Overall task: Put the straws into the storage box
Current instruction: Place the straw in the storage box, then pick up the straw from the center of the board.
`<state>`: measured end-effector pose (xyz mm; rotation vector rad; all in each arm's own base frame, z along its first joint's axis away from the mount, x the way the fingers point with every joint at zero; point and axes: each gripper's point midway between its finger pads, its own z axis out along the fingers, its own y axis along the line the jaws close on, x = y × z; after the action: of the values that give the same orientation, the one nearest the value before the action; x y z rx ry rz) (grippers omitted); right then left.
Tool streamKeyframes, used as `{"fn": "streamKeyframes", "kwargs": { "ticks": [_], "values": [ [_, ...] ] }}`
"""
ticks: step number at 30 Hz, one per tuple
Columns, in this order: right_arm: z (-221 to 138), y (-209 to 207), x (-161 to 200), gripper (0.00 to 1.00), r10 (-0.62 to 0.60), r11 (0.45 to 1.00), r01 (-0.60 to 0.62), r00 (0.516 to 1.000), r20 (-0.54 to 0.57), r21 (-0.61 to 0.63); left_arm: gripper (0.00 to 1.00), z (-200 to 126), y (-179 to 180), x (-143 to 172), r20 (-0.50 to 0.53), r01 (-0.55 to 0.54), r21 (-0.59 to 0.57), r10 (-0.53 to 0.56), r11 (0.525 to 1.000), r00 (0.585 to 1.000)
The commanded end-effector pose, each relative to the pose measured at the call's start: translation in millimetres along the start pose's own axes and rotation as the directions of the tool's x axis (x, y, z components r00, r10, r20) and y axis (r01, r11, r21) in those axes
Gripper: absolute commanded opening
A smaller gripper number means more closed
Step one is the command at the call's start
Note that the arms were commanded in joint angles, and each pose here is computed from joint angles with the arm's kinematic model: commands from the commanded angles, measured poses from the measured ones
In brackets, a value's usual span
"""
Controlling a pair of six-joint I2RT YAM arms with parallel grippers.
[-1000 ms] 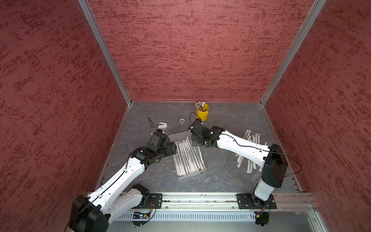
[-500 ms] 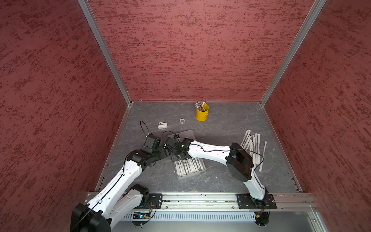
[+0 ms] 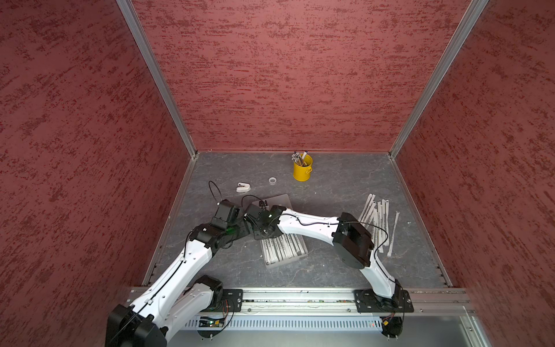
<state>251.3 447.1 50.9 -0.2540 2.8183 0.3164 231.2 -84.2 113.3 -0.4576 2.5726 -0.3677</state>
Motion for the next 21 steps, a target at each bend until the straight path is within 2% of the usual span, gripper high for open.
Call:
{"fn": "streamKeyframes", "kwargs": {
  "ticks": [1, 5, 8, 11, 16, 21],
  "values": [
    [-18.0, 1.7, -4.4, 0.2, 0.01, 1.0, -0.01, 1.0, 0.002, -0.018, 0.86, -12.4, -13.9, -15.0, 0.047, -0.019, 0.045, 0.016, 0.999, 0.999],
    [-49.1, -7.3, -20.1, 0.23, 0.048, 0.997, -0.046, 0.998, 0.035, -0.065, 0.86, -19.6, -17.1, -20.3, 0.064, -0.026, 0.052, 0.022, 0.998, 0.998],
    [-75.3, -46.1, -34.8, 0.23, 0.082, 0.996, -0.08, 0.993, 0.081, -0.03, 0.85, -25.8, -25.7, -25.4, 0.084, -0.049, 0.075, 0.043, 0.996, 0.996],
    [-89.9, -122.7, -40.5, 0.24, 0.132, 0.987, -0.141, 0.985, 0.115, 0.072, 0.86, -31.0, -53.3, -27.1, 0.115, -0.13, 0.144, 0.114, 0.981, 0.987],
    [-97.2, -261.8, -28.8, 0.27, 0.238, 0.928, -0.256, 0.966, 0.098, 0.269, 0.87, -20.7, -132.5, -5.1, 0.118, -0.303, 0.282, 0.28, 0.91, 0.953],
    [-105.6, -350.2, -31.4, 0.39, 0.394, 0.842, -0.435, 0.9, 0.188, 0.32, 0.87, 4.0, -191.1, 23.4, 0.059, -0.386, 0.33, 0.389, 0.862, 0.919]
  ]
}}
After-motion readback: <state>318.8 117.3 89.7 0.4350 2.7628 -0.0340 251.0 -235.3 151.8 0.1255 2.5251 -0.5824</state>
